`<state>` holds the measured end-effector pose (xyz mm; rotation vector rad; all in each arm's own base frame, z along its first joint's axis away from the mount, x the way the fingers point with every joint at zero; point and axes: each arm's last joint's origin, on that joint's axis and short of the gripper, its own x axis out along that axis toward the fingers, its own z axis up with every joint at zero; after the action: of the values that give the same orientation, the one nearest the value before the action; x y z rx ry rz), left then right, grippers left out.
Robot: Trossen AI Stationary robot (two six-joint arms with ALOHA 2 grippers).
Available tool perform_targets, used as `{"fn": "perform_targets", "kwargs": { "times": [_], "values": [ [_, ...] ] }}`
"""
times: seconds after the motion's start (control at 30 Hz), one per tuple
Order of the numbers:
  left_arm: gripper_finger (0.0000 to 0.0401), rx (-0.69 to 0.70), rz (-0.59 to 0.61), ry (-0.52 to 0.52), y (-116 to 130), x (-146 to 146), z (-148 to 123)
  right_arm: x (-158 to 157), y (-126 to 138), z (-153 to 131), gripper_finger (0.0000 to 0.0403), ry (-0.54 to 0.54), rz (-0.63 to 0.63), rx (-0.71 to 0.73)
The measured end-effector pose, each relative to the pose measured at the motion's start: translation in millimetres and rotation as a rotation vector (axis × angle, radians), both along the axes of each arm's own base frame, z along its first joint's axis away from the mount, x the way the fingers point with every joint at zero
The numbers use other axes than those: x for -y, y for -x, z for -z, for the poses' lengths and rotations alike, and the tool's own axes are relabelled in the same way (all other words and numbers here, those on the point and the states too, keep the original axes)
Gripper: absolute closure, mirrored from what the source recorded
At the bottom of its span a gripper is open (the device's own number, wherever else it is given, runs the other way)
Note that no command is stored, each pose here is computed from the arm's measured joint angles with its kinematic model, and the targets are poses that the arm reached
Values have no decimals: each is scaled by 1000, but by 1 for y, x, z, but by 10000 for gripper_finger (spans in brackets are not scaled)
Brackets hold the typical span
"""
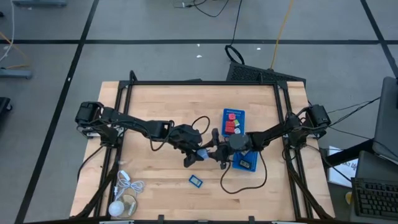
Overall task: Pick & Place Office items
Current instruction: Put the light blue charger adapter into the top blue bin
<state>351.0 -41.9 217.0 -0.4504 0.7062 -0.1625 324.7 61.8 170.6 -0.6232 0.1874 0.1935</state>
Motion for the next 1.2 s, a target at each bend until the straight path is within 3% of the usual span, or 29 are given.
{"fn": "perform_targets", "kwargs": {
  "times": [0.13, 0.3, 0.37, 0.6, 0.8, 1.0, 1.2],
  "values": [
    [180, 7, 17, -10, 0, -2, 0, 0, 0, 0, 256, -15, 6, -8],
    [48, 17, 75, 47, 4, -18, -9, 5, 1, -4, 279, -107, 30, -24],
    [17, 31, 75, 42, 8, -23, -16, 6, 1, -4, 279, -134, 31, -36],
    [68, 148, 67, -127, 26, -24, -41, 10, 8, -15, 279, -272, 96, -78],
    [98, 196, -27, -269, 43, -19, -41, 23, 34, -44, 279, -355, 297, -138],
    [101, 236, -68, -259, 54, -20, -21, 54, 70, -69, 279, -429, 551, -185],
    [92, 271, -96, -226, 60, -22, -4, 93, 98, -56, 280, -463, 836, -394]
  ]
}}
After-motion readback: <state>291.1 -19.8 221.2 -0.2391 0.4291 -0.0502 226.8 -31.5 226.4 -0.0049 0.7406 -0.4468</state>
